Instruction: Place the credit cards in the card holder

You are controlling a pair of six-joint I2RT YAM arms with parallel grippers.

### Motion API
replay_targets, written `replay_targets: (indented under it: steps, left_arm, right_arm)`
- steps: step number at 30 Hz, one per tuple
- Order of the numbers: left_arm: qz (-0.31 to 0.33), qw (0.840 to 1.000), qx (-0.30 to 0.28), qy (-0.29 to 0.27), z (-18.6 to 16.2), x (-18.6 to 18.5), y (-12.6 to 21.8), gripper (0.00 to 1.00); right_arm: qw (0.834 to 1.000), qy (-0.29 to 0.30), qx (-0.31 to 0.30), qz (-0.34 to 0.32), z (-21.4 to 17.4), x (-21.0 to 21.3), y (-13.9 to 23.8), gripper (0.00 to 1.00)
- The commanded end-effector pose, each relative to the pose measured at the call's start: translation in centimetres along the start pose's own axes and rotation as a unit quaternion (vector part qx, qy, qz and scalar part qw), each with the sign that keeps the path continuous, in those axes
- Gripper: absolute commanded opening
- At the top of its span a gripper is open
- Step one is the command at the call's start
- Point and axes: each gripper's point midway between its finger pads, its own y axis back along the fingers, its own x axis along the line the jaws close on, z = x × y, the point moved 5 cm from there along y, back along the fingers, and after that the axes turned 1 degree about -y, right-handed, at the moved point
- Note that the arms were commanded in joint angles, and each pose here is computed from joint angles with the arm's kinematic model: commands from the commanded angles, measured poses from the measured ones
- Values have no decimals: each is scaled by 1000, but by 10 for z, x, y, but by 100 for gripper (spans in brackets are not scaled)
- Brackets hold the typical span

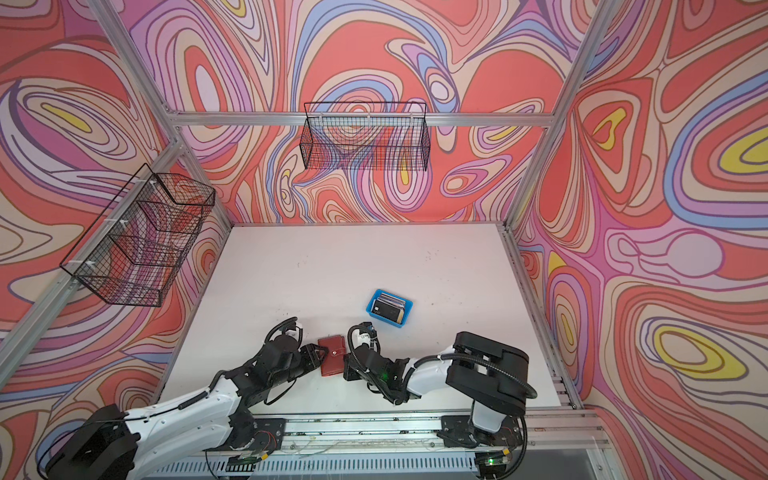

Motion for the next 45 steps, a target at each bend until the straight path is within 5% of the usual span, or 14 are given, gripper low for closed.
replay_targets:
  steps: [1,7,13,16,22,25,29,33,45]
  left_arm:
    - [21,1000,-15,11,-6,20,7,47]
    - [-33,998,-47,9,-5,22,14,54]
    - [-23,998,-48,14,-8,31,16,56]
    - [-29,999,-39,11,-10,28,16,56]
    - [1,1000,-20,20,-14,34,8,51]
    - [5,1000,-5,17,-17,33,2,51]
    - [-9,1000,20,11,-19,23,-7,45]
    - [-34,999,36,8,-22,15,-17,38]
    - [-99,994,38,7,-21,-2,-27,27]
  right_arm:
    - [998,-40,-34,21,5,-1,11,0]
    - [996,-71,-44,28,5,-6,15,0]
    - [998,-58,-22,19,-1,-4,6,0]
    - [999,-50,-5,-20,-4,-8,-2,27]
    - [997,-32,9,-70,-9,-17,-13,54]
    - [996,-28,15,-78,-10,-18,-17,61]
    - [997,-32,19,-73,-11,-14,-20,55]
    - [996,-29,33,-76,-18,-18,-28,36]
    - [994,-50,44,-91,-32,-35,-34,27]
